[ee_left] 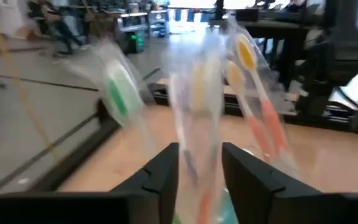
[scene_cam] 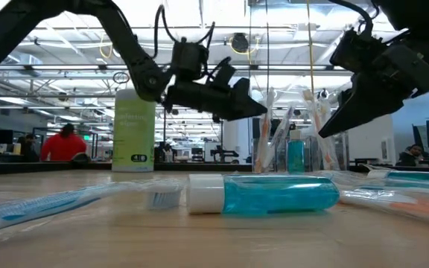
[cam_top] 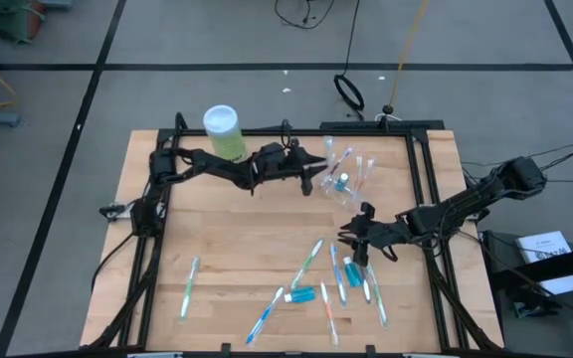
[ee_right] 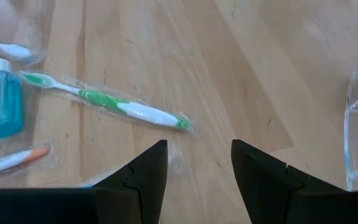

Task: Pick & Place toothbrushing station
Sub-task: Put the orange toothbrush into the transparent organizer, then put the green toothbrush into the transparent organizer

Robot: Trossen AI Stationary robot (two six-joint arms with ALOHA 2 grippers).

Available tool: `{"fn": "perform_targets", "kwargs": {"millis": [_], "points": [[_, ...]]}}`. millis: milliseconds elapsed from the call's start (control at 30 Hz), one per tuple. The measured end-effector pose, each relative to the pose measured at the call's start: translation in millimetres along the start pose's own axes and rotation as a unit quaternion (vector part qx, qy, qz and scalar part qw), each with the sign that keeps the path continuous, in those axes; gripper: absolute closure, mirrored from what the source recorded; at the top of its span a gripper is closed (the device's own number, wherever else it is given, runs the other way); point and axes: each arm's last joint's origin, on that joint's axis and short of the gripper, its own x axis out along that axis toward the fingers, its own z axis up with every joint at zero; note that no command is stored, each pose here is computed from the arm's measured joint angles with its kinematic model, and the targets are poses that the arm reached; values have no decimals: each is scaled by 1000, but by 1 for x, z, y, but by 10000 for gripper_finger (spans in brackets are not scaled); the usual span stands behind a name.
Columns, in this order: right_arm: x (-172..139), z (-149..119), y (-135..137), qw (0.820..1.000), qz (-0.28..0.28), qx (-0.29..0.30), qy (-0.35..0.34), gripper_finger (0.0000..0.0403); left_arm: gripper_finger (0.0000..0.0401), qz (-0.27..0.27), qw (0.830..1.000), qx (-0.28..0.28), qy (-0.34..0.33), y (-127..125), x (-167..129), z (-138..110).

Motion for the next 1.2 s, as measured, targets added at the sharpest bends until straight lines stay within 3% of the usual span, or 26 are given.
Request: {"fn": "perform_targets", "kwargs": {"millis": [267, 500, 667, 867, 1033, 1133, 1200], "points": [[0, 13, 3, 995, 13, -69, -64, 234, 202, 46, 994, -1, 101, 0, -32, 49], [-2, 27, 4, 990, 25, -47, -127, 234, 196, 41, 980, -9, 197, -6, -91, 101], [-2, 35, 1, 988, 30, 6, -150, 235, 205, 42, 978, 3, 203, -10, -133, 134], [-20, 68, 21, 981, 48, -65, -175, 259, 200, 57, 983, 17, 175, -12, -167, 162], [-22, 95, 31, 992, 15, -52, -117, 265, 198, 60, 984, 29, 168, -13, -178, 169], [-10, 96, 30, 999, -23, -7, -28, 264, 202, 59, 982, 31, 175, -13, -179, 168], [-4, 96, 33, 999, -19, 27, 35, 265, 205, 58, 982, 36, 178, -13, -178, 167]]}}
